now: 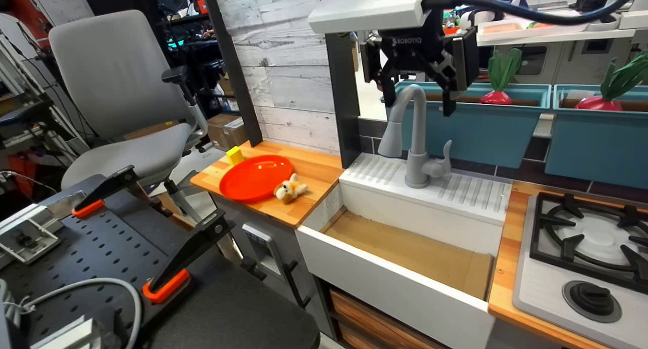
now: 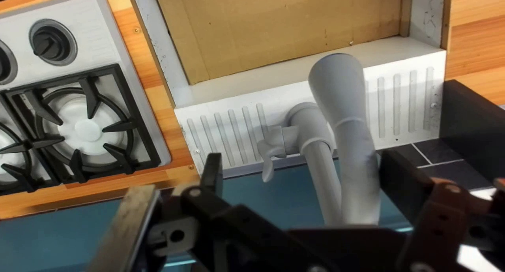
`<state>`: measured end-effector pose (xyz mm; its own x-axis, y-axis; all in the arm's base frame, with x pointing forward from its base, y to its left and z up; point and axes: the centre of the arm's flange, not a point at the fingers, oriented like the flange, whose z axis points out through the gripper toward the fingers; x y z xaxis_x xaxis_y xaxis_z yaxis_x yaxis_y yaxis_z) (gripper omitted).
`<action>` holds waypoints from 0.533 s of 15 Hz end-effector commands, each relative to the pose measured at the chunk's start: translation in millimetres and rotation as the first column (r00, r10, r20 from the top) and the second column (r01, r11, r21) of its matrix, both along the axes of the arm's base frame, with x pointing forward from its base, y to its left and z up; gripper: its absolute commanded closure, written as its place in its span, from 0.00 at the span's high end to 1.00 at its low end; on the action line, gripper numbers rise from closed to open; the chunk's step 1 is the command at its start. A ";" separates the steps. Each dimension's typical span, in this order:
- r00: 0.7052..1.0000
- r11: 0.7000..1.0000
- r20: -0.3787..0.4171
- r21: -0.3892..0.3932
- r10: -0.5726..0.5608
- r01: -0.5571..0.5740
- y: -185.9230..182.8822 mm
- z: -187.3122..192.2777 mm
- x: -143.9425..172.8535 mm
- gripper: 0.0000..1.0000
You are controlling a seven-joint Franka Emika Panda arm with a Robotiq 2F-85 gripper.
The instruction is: Slide the spout to the right
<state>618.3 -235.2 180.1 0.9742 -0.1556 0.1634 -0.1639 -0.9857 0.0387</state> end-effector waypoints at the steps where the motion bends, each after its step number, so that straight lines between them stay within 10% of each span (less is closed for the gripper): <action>1: 0.997 0.998 0.076 0.061 -0.003 -0.001 -1.0 51.6 -33.7 1.00; 8: 0.994 0.994 0.111 0.114 -0.014 0.001 22.5 89.4 -46.7 1.00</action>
<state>571.1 -212.2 269.9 0.9496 -0.1866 0.2520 -0.1683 -0.9814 -0.0926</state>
